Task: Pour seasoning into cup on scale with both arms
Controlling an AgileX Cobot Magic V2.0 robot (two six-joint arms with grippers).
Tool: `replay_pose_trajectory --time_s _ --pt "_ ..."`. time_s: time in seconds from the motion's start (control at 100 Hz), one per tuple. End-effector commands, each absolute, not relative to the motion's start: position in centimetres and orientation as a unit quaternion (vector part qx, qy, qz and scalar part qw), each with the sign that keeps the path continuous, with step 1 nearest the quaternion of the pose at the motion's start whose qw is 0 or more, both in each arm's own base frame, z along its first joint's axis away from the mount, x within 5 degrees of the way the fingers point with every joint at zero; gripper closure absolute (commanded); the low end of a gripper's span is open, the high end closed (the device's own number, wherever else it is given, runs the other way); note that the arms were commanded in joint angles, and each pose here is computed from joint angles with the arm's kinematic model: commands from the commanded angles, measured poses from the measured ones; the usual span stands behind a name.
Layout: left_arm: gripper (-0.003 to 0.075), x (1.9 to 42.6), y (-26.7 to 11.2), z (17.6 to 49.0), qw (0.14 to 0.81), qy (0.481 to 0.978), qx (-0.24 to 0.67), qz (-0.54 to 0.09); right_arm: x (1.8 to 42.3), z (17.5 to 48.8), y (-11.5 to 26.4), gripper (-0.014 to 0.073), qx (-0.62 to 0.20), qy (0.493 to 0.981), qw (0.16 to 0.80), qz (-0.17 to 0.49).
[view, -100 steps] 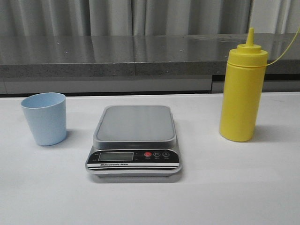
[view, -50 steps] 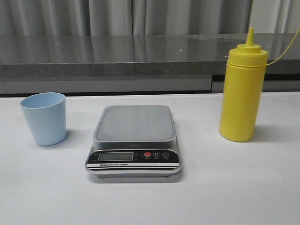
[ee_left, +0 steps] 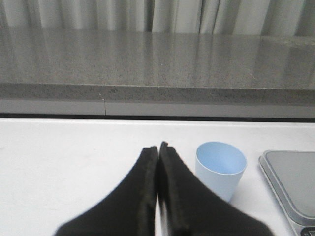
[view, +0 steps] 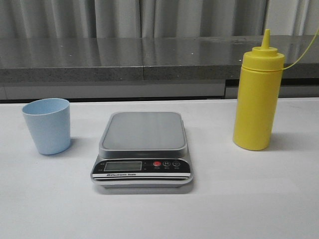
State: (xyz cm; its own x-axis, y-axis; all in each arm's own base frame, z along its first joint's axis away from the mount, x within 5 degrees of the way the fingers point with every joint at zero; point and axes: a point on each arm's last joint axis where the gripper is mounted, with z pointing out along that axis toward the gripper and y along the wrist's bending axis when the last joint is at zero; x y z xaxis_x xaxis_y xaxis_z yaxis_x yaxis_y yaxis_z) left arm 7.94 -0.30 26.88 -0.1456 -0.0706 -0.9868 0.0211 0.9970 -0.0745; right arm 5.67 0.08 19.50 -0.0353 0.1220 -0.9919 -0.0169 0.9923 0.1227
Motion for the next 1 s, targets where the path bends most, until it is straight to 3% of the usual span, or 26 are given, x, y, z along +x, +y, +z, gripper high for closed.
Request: replay_pose_trajectory --time_s 0.0,0.13,0.2,0.38,0.45,0.74,0.99 --pt "0.0741 9.7 -0.3 29.7 0.654 0.755 -0.025 -0.043 5.4 20.9 0.1 0.0664 0.027 0.679 0.732 0.045" --pt "0.0735 12.8 -0.4 30.9 0.598 0.801 -0.005 -0.034 5.4 20.9 0.1 0.0664 0.027 0.679 0.732 0.045" --pt "0.0682 14.7 -0.5 31.2 0.564 0.825 0.011 -0.027 5.4 20.9 0.1 0.0664 0.027 0.679 0.732 0.045" --pt "0.0345 19.4 -0.7 31.4 0.501 0.864 0.0 -0.05 5.4 20.9 0.1 0.0664 0.027 0.679 0.732 0.045" --pt "0.0269 21.2 -1.0 31.5 0.485 0.872 0.003 -0.058 5.4 20.9 0.1 0.0664 0.027 0.679 0.732 0.045" --pt "0.0263 27.7 -4.5 30.5 0.42 0.901 0.058 -0.088 5.4 20.9 0.1 0.0664 0.027 0.679 0.732 0.045" --pt "0.0281 32.4 -5.8 27.6 0.345 0.931 0.07 -0.093 5.4 20.9 0.1 0.0664 0.027 0.679 0.732 0.045"
